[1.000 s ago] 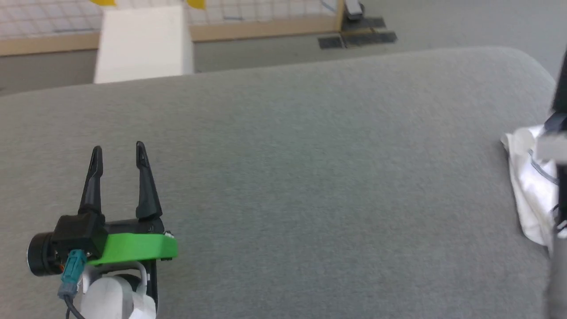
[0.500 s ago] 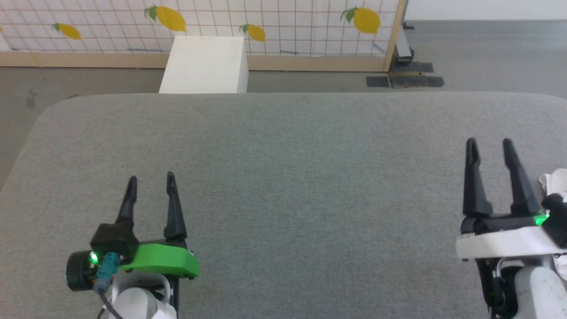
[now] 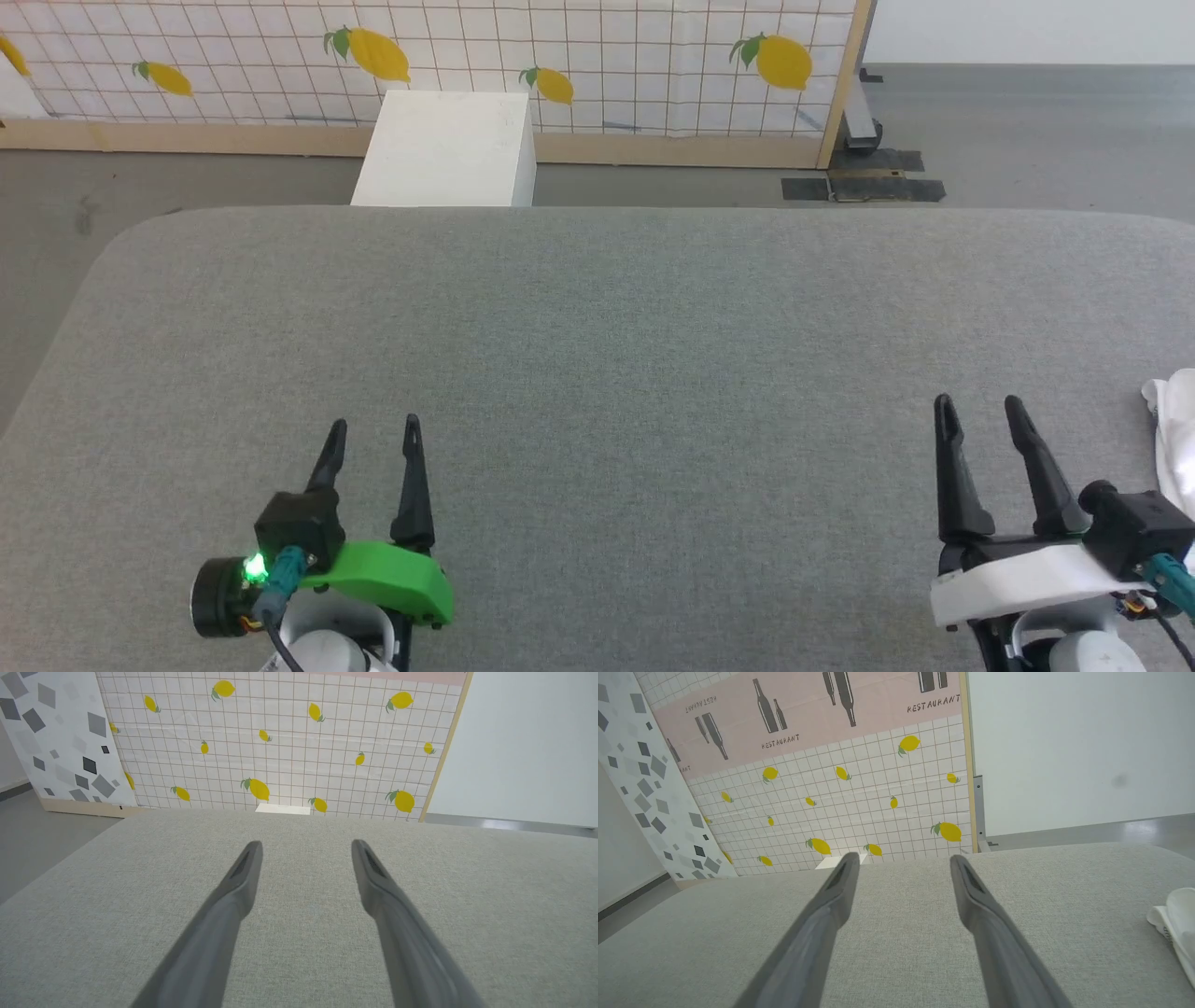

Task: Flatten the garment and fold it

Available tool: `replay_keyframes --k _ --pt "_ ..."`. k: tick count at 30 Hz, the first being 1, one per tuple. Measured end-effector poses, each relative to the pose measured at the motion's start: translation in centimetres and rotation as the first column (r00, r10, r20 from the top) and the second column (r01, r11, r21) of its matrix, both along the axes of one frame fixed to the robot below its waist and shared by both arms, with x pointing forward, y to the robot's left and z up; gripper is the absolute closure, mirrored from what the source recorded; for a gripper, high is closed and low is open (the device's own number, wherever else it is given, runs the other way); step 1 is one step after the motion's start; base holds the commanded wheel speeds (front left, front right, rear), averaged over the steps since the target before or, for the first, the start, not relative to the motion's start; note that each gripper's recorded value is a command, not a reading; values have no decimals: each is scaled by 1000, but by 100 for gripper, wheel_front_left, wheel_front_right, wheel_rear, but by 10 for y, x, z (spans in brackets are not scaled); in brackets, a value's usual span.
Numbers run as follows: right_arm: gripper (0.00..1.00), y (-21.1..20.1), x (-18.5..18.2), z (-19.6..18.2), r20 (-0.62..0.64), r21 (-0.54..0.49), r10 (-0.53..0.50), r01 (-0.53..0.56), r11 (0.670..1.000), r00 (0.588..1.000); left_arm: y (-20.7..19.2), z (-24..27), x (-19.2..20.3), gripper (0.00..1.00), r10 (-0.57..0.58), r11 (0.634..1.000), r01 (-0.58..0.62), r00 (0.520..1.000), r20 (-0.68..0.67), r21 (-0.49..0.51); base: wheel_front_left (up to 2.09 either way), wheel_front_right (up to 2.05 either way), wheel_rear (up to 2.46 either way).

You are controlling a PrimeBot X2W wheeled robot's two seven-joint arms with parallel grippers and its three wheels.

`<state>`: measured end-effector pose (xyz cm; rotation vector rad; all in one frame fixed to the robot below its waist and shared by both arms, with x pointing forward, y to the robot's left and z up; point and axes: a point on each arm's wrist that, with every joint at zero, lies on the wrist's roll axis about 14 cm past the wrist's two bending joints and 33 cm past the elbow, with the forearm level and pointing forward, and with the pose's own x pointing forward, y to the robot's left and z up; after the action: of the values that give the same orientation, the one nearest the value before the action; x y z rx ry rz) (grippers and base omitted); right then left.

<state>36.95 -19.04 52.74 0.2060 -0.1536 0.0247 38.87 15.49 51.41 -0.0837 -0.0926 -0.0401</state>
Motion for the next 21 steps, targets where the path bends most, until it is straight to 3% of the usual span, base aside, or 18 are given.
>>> replay_keyframes --k 1,2,21 --pt "0 1 0 -3 -9 -4 3 -3 1000 1000 -1 -2 0 0 -2 1000 2 1000 -6 0 0 0 0" --pt "100 1 0 -6 -19 -1 3 -3 1000 1000 -1 -3 0 100 -4 1000 4 1000 -8 0 0 0 0" --pt "100 3 0 -8 -35 -13 12 -13 1000 999 0 0 0 100 1 1000 -1 1000 -11 4 0 0 0"
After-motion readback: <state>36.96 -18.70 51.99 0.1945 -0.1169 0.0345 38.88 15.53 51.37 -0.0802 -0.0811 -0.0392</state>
